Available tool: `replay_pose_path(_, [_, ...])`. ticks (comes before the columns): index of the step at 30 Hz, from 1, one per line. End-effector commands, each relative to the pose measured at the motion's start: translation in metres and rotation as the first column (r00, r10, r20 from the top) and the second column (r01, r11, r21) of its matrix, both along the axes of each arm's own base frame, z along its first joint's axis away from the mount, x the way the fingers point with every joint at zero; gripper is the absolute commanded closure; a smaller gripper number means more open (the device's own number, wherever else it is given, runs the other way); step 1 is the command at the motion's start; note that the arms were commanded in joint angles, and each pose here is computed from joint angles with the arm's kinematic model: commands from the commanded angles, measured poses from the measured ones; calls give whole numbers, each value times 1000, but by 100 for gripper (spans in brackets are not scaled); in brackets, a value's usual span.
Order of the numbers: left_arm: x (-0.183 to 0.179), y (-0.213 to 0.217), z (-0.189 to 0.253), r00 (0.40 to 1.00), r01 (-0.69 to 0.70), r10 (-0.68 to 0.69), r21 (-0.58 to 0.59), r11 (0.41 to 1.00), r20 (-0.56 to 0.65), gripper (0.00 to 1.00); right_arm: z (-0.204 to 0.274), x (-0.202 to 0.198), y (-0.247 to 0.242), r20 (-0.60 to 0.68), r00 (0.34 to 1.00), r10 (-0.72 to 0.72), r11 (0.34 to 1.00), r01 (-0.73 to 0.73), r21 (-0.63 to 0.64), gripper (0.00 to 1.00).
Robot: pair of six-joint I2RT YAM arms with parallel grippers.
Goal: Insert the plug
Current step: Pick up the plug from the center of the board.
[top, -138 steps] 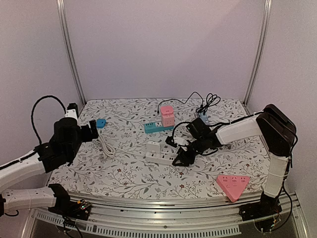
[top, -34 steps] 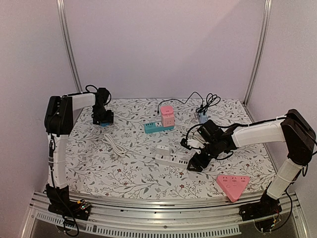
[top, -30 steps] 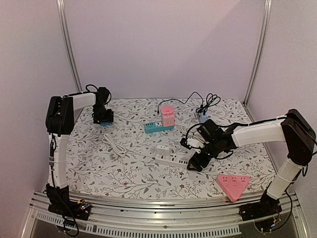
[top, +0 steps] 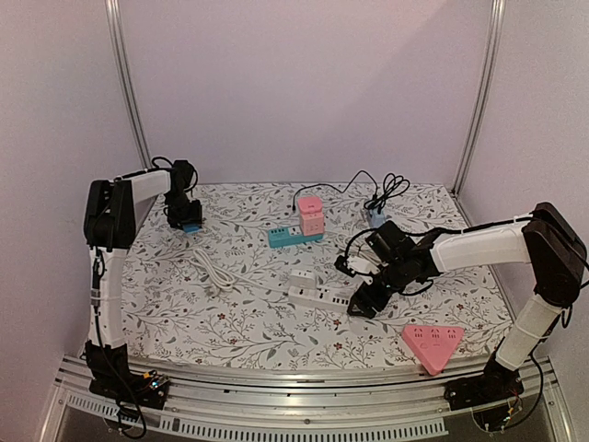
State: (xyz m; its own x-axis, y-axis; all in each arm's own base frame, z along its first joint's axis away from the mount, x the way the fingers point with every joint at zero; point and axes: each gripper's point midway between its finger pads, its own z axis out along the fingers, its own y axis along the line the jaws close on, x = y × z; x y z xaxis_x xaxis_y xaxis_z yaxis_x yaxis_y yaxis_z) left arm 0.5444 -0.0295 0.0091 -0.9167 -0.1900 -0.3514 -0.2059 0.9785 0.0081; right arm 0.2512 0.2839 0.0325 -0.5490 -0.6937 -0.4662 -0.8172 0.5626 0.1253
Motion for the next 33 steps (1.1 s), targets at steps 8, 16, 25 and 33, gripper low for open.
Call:
replay_pose_path(8, [-9,-1,-1,1000,12,-12,-8,1000,9,100,24,5,0,51,999,-13,1000,12,16,23])
replay_pose_path(16, [-18,-19,46,983,97,-114,124,988,141,100,61,11,3,101,994,-48,996,39,82,23])
replay_pose_path(25, [-55,-61,142,915,168,-270,322,932,301,100,126,25,-1,227,966,-127,983,92,160,20])
replay_pose_path(33, [-140,-150,234,711,380,-533,387,840,458,100,204,37,-8,329,917,-228,951,137,277,16])
